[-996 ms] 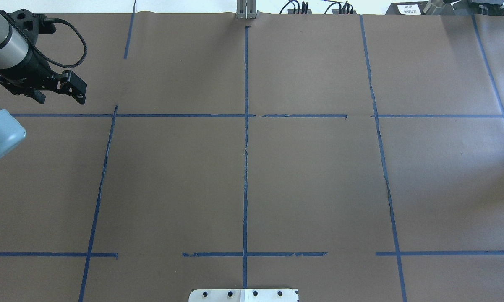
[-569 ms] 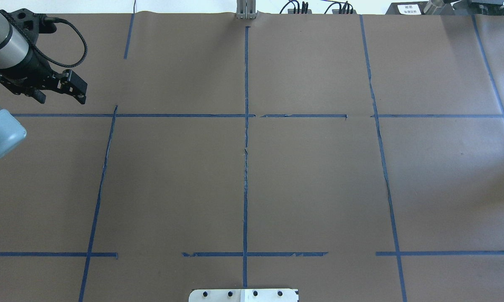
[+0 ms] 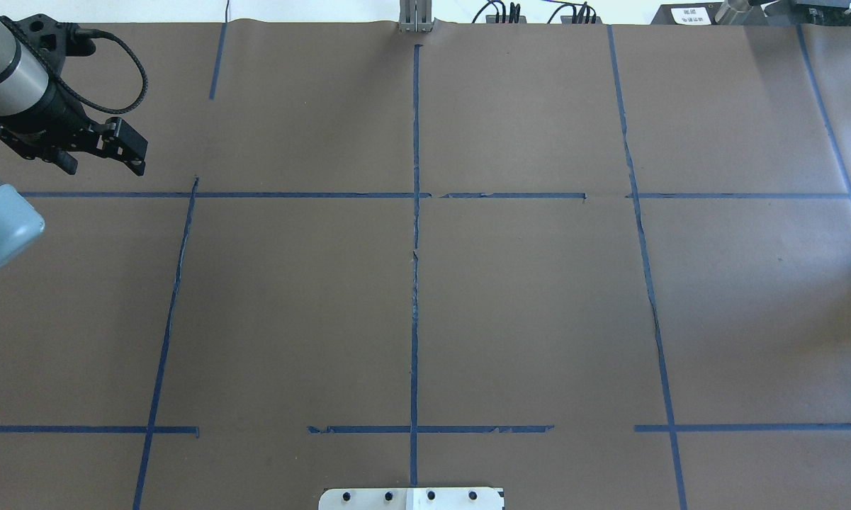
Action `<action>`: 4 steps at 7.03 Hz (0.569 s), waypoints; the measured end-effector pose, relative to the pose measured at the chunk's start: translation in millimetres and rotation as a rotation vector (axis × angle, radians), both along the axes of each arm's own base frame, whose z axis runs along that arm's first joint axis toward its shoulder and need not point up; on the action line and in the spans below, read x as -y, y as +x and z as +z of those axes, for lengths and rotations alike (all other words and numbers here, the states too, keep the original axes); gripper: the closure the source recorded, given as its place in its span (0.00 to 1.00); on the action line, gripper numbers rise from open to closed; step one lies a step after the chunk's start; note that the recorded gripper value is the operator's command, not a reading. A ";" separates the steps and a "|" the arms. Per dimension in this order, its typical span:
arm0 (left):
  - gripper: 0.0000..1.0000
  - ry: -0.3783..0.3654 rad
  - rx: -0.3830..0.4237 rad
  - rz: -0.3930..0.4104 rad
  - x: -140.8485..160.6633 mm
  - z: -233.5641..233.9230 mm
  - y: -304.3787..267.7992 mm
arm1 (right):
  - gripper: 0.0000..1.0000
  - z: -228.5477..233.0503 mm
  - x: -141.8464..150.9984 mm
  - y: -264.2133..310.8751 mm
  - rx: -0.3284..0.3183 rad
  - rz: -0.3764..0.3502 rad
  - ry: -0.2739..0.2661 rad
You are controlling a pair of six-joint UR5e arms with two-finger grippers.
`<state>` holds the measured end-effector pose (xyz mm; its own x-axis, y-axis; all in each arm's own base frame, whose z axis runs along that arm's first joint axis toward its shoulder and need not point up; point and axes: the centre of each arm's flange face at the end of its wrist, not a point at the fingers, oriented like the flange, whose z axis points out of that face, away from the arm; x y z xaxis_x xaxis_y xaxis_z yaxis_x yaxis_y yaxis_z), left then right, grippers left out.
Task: Left arm hands cup to right arm to dump lemon
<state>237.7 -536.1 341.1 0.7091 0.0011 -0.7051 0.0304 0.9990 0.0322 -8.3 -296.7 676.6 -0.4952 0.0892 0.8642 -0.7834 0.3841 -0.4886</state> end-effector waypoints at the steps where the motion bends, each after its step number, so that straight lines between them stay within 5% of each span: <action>1: 0.00 0.000 0.000 0.000 -0.1 -0.2 0.0 | 0.91 -2.6 3.5 2.1 0.074 0.005 -0.016; 4: 0.00 0.013 -0.007 -0.002 -5.5 -6.2 -3.4 | 0.90 -6.0 6.1 19.8 0.298 0.035 -0.055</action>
<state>234.3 -530.6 334.9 0.7039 0.0094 -0.7103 0.0324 0.9985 0.0452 11.5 -302.8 670.6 -0.7295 0.1106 0.6750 -0.6150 0.3259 -0.7180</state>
